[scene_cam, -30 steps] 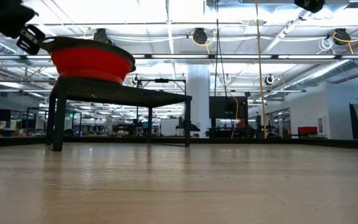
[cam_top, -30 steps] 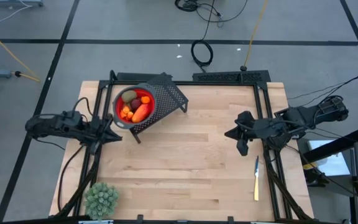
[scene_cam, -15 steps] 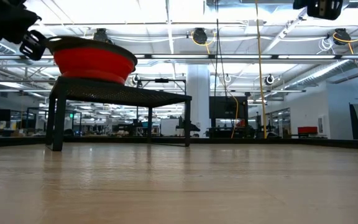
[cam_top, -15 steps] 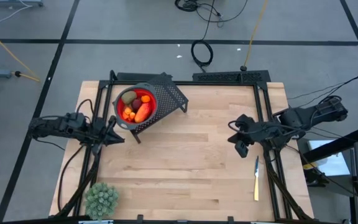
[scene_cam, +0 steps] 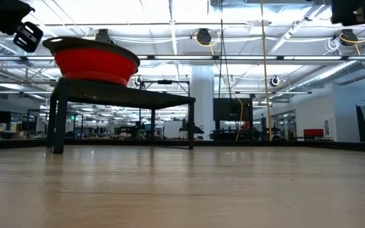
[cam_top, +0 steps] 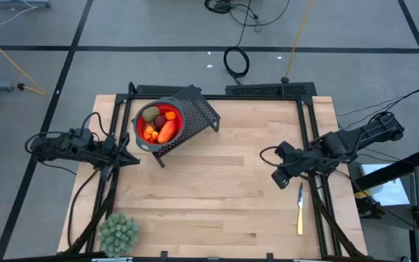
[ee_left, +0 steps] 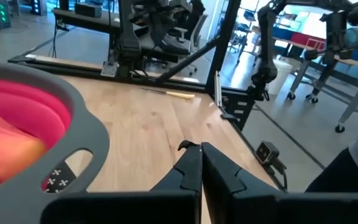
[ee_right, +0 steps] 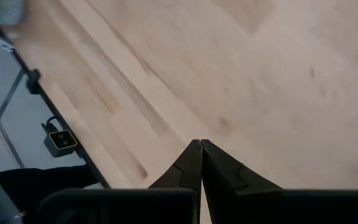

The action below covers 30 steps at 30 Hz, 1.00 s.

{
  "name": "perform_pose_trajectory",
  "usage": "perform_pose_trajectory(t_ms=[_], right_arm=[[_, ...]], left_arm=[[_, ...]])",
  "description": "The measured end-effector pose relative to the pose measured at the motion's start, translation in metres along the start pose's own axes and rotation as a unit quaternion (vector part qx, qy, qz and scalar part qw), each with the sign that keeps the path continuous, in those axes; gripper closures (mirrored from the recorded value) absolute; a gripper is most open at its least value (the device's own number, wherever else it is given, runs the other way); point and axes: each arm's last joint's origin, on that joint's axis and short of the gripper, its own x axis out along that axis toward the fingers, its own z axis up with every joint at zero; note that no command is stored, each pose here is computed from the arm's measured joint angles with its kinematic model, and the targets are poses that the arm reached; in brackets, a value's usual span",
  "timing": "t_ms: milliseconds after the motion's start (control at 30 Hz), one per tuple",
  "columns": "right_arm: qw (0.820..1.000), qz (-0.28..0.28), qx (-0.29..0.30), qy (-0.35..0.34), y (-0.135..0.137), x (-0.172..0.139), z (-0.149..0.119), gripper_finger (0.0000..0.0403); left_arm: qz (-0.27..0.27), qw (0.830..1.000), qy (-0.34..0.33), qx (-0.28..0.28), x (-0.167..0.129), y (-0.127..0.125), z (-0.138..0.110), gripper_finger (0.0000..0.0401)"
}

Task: Pick & Place Fruit
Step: Put the knife on the shelf

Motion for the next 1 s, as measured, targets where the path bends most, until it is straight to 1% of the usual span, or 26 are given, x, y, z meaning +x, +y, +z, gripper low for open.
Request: perform_pose_trajectory(t_ms=[100, 300, 433, 533, 633, 733, 1000], right_arm=[[0.998, -0.014, 0.038, 0.045, 0.003, 0.007, -0.006, 0.0403], [0.988, -0.042, 0.083, 0.125, 0.012, 0.022, -0.02, 0.0403], [0.981, -0.069, 0.116, 0.139, 0.014, 0.027, -0.029, 0.0402], [0.976, -0.082, 0.136, 0.146, 0.015, 0.028, -0.036, 0.0393], [0.973, -0.092, 0.147, 0.151, 0.018, 0.03, -0.044, 0.0374], [0.971, -0.102, 0.156, 0.148, 0.02, 0.032, -0.051, 0.0348], [0.961, -0.138, 0.185, 0.151, 0.021, 0.042, -0.07, 0.0254]], left_arm=[[0.0, 1.0, 0.001, 0.004, 0.0, 0.0, 0.0, 0.0399], [-0.001, 1.0, 0.002, 0.004, 0.0, 0.0, 0.0, 0.0394], [-0.006, 1.0, 0.003, 0.006, 0.0, 0.0, 0.0, 0.0394], [-0.012, 1.0, 0.004, 0.006, 0.0, -0.001, 0.0, 0.0393], [-0.015, 1.0, 0.005, 0.006, 0.0, -0.001, 0.0, 0.0393], [-0.015, 1.0, 0.005, 0.007, 0.0, -0.001, 0.0, 0.0393], [-0.017, 1.0, 0.005, 0.013, 0.0, -0.001, 0.0, 0.0393]])
